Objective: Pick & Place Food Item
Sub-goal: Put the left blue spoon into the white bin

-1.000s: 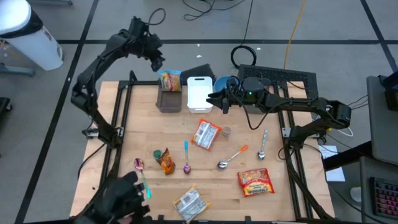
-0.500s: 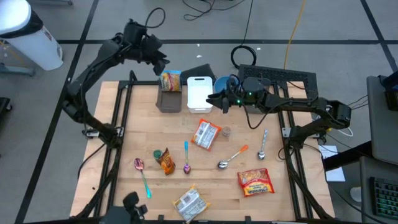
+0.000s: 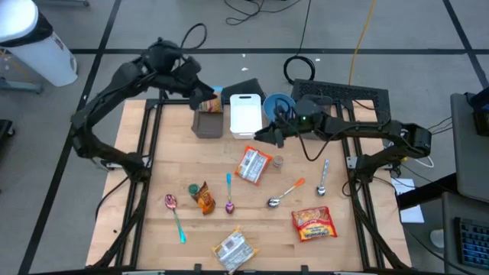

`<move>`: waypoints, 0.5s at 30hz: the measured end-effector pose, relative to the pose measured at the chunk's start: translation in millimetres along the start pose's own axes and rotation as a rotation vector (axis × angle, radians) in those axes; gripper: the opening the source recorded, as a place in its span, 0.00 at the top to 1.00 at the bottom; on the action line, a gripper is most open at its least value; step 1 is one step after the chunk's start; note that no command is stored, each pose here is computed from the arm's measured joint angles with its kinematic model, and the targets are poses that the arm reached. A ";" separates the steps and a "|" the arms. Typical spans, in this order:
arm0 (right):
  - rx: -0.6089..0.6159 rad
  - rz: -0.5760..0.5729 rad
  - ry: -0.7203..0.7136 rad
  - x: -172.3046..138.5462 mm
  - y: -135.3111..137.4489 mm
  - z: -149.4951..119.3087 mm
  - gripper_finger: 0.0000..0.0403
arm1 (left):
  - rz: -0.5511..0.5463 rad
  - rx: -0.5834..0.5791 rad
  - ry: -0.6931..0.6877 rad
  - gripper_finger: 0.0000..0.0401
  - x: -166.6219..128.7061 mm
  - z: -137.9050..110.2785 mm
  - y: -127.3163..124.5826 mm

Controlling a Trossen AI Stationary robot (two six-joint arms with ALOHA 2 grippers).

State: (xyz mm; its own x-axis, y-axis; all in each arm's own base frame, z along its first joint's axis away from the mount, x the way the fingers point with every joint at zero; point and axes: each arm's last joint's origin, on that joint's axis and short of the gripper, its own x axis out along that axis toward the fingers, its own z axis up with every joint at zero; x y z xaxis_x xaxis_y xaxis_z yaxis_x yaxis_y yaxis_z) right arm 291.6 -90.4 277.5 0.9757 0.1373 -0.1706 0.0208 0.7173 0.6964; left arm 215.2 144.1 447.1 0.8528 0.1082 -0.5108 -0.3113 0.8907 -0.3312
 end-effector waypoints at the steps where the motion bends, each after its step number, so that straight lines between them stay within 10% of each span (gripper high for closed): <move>1: -0.003 0.005 0.013 1.6 2.3 -2.8 0.47 | -0.004 0.005 -0.014 0.57 -5.9 -1.1 -8.0; 15: -0.086 0.038 0.050 14.1 15.4 -62.7 0.47 | -0.088 -0.008 -0.175 0.57 -86.7 -33.0 -93.3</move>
State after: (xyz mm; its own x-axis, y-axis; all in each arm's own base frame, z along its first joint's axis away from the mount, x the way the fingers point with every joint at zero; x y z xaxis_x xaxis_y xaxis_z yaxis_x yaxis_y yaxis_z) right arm 292.0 -34.6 242.1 0.9633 0.1978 -0.1817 -0.0366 0.7667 0.6410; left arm 156.5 37.1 496.1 0.9365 0.1057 -0.3343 -0.2352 0.8965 -0.3755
